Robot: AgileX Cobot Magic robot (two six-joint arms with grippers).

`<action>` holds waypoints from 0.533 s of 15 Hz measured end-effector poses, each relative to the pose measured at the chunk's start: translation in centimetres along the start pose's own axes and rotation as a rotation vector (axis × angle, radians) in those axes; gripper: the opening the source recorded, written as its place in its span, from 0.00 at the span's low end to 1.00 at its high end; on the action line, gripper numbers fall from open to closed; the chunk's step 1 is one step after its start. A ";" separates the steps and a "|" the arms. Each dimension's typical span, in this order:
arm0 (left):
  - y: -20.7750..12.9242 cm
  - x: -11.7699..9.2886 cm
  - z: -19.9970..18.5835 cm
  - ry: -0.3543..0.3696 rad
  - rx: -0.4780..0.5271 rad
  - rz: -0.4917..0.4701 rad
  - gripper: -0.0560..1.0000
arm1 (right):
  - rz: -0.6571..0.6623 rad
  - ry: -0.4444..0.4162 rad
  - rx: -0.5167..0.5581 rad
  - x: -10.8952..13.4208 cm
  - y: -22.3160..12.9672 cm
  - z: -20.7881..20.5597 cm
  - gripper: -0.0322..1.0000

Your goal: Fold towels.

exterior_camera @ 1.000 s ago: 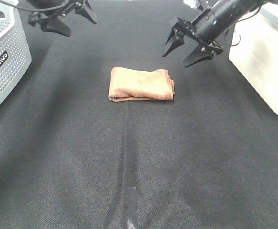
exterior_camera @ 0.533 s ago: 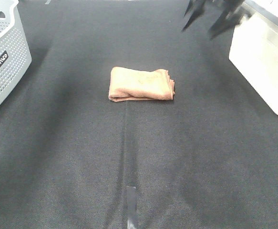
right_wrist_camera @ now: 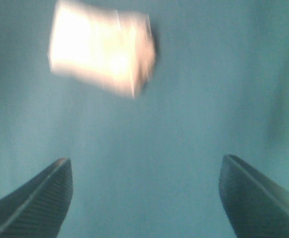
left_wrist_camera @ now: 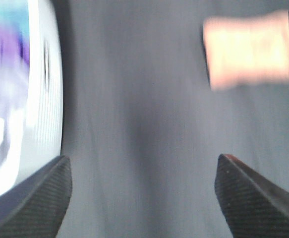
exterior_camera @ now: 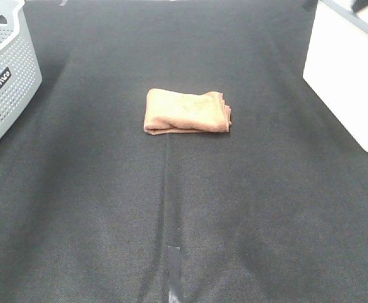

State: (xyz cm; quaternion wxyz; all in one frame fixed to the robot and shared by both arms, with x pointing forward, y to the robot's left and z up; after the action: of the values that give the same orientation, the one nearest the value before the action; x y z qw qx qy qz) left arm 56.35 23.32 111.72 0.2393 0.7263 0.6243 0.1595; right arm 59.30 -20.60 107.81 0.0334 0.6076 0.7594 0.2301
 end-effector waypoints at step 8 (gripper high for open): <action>-20.5 0.7 -5.5 -0.004 -0.064 -0.017 0.77 | 0.013 -0.040 0.078 0.6 -20.4 -2.4 0.77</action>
State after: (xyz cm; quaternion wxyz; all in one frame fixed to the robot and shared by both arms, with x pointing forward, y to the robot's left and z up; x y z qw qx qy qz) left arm 36.50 26.95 105.05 0.2648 0.7134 0.6245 0.1760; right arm 39.84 -23.92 102.16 0.0234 0.6181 0.7629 0.1884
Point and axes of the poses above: a point on each arm's last joint axis where the gripper is mounted, z pointing out along that axis toward the gripper, x along the wrist's bending axis when the last joint is at zero, y = z × x, the point moved 8 cm from there along z, pointing out along that axis toward the gripper, and after that the axes turned 1 degree about z, right-handed, at the moved point
